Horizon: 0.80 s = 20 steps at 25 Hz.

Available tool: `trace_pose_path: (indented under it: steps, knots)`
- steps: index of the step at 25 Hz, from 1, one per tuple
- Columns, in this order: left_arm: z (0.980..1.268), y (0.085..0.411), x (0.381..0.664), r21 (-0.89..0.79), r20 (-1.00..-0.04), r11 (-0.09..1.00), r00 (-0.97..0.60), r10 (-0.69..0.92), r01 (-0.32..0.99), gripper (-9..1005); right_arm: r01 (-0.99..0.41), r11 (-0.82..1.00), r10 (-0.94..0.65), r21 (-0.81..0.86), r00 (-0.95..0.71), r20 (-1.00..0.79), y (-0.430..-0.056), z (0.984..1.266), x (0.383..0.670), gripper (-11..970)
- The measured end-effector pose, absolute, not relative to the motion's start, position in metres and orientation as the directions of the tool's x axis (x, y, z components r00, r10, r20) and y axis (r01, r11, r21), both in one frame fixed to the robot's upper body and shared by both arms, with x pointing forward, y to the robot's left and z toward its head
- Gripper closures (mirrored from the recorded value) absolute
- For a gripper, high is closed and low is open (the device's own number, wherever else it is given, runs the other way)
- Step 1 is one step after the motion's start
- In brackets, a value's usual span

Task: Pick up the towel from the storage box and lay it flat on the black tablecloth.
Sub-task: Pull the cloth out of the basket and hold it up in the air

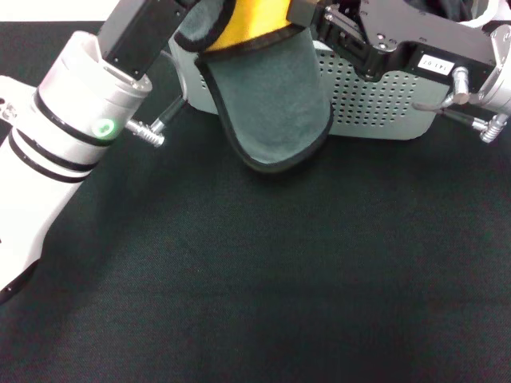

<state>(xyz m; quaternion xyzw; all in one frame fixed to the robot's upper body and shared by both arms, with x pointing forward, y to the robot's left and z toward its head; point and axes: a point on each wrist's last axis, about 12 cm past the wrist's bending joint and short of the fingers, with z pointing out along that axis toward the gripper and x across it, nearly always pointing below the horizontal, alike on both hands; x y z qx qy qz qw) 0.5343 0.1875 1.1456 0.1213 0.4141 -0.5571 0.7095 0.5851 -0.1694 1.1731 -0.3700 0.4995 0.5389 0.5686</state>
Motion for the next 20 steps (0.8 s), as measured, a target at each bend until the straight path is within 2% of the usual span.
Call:
trace_pose_path:
  steps: [4, 14, 20]
  knots:
    - [1.138, 0.194, 0.532, -0.312, -0.729, 0.363, 0.024, -0.684, 0.878, 986, -0.987, 0.125, 0.253, 0.105, -0.071, -0.965, -0.173, 1.185, 0.584, 943]
    - [1.124, 0.216, 0.516, -0.360, -0.697, 0.399, 0.041, -0.716, 0.843, 986, -0.982, 0.151, 0.268, 0.115, -0.071, -0.961, -0.191, 1.206, 0.583, 948]
    - [1.112, 0.227, 0.504, -0.390, -0.681, 0.401, 0.033, -0.731, 0.829, 961, -0.981, 0.168, 0.201, 0.101, -0.066, -0.977, -0.198, 1.237, 0.593, 948]
